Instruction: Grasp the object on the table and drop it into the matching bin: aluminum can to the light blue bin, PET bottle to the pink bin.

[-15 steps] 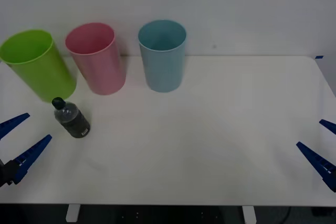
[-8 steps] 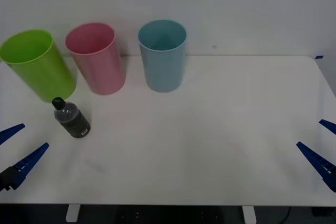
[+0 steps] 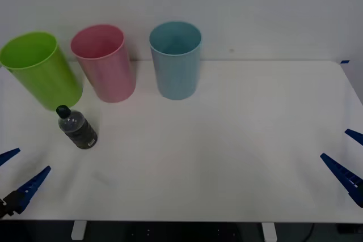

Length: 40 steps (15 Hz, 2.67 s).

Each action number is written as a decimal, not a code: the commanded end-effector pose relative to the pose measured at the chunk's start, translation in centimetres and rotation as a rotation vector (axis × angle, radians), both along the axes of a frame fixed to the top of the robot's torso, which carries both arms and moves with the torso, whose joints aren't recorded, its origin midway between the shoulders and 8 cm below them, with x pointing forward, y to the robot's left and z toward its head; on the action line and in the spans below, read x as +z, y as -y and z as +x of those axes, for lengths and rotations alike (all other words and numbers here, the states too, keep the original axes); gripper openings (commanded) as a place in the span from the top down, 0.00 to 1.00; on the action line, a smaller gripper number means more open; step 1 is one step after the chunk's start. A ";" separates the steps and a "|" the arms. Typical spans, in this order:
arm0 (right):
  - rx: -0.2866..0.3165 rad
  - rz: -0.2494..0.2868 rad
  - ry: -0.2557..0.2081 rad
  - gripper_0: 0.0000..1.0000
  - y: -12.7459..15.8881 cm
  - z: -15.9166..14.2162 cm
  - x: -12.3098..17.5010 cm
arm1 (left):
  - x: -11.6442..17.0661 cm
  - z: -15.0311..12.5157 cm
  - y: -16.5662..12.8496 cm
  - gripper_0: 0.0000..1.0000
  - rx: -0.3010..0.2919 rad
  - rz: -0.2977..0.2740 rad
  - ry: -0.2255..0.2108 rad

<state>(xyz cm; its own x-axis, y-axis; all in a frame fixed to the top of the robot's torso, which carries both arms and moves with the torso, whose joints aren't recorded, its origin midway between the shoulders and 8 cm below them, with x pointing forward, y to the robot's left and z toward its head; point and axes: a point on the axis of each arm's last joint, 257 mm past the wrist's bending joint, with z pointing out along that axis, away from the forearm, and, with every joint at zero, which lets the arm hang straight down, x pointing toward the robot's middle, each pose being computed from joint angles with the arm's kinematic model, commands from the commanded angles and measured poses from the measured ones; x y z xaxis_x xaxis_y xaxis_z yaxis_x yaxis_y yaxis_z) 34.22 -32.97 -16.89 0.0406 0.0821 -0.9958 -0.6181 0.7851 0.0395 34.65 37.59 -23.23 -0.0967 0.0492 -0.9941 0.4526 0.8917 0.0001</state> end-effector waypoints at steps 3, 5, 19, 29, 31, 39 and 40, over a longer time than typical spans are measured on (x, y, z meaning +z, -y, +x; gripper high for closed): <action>0.000 0.000 0.000 0.00 0.0 0.0 0.0 | -2.1 0.2 -1.0 0.00 0.093 0.007 -0.018; 0.000 0.000 0.000 0.00 0.0 0.0 0.0 | -2.5 0.5 -1.1 0.00 0.134 -0.045 -0.026; 0.000 0.000 0.000 0.00 0.0 0.0 0.0 | -4.5 5.2 -0.2 0.00 0.154 -0.090 -0.025; 0.000 0.000 0.000 0.00 0.0 0.0 0.0 | -5.2 9.0 3.9 0.00 0.155 -0.085 0.005; 0.000 0.000 0.000 0.00 0.0 0.0 0.0 | -5.8 10.2 3.9 0.00 0.154 -0.083 -0.001; 0.000 0.000 0.000 0.00 0.0 0.0 0.0 | -5.1 14.2 5.0 0.00 0.140 -0.052 0.014; 0.000 0.000 0.000 0.00 0.0 0.0 0.0 | -5.2 14.6 5.1 0.00 0.140 -0.053 0.013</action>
